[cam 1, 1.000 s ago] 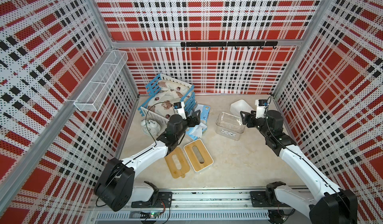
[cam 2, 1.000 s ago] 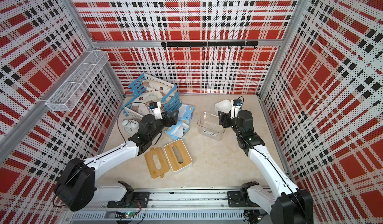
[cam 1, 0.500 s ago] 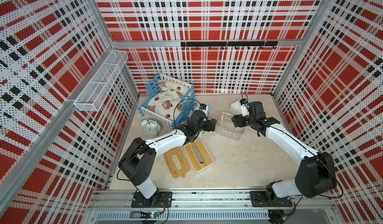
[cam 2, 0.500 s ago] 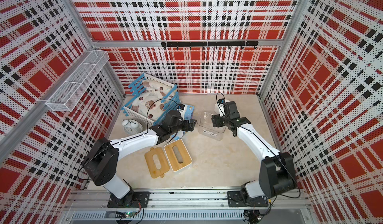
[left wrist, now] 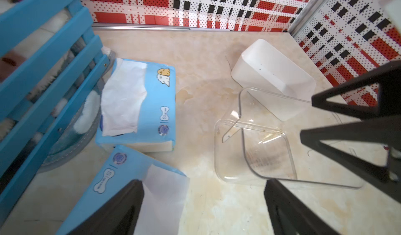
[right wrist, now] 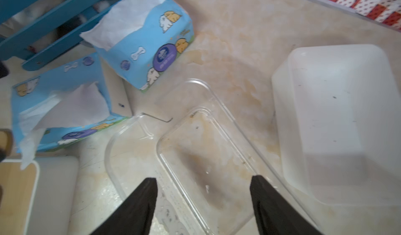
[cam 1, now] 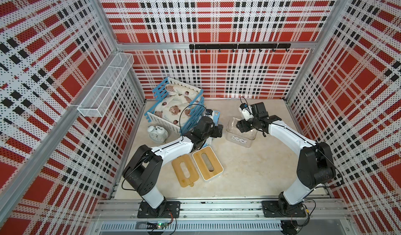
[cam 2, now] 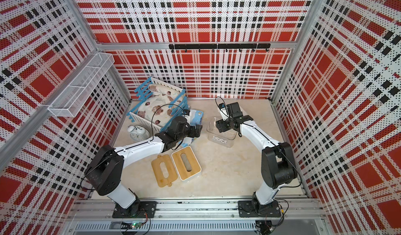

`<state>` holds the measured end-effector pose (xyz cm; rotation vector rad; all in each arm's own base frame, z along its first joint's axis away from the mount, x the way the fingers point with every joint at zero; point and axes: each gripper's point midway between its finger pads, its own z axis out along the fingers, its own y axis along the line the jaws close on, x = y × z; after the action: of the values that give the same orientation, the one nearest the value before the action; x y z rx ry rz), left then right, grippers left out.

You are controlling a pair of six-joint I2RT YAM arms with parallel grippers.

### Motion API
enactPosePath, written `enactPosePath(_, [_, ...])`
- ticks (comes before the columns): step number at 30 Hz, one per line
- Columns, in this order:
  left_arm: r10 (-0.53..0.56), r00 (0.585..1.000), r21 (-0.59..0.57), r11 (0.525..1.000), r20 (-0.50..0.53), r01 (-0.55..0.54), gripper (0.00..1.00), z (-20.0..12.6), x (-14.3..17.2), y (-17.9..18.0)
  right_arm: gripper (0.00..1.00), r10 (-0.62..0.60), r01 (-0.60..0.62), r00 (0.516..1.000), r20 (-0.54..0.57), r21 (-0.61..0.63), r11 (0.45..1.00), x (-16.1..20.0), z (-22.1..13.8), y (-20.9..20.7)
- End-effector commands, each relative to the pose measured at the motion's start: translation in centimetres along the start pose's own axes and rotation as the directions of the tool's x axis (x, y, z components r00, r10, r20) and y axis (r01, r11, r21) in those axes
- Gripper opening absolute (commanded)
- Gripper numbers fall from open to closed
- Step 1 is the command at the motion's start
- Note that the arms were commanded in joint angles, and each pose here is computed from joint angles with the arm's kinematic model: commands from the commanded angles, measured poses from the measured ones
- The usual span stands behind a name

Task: Put the tissue paper into the tissue box
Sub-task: Adjust the tissue box at the center of the board.

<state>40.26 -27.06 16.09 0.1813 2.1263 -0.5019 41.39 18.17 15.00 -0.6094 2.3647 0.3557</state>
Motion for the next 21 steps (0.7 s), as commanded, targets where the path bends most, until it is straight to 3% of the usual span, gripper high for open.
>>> enactPosePath(1, [-0.095, 0.992, 0.016, 0.995, 0.077, 0.094, 0.93, -1.0, -2.0, 1.8, 0.74, 0.028, -0.018, 0.997, 0.068, -0.151, 0.988, -1.0, -0.9, 3.5])
enactPosePath(5, [-0.160, 0.981, 0.016, 0.987, 0.111, 0.159, 0.92, -1.7, -2.6, 3.6, 0.71, 0.065, -0.049, 0.996, 0.069, -0.212, 0.976, -1.0, -0.2, 4.7])
enactPosePath(11, [-0.173, 0.975, -0.027, 0.984, 0.140, 0.178, 0.92, -2.5, -2.9, 5.4, 0.67, 0.056, -0.045, 0.998, 0.042, -0.233, 0.971, -1.2, 1.8, 5.7])
enactPosePath(21, [-0.173, 0.974, -0.077, 0.980, 0.148, 0.186, 0.92, -3.1, -2.3, 6.9, 0.55, -0.034, 0.018, 0.999, -0.043, -0.326, 0.945, 0.1, 3.8, 9.5])
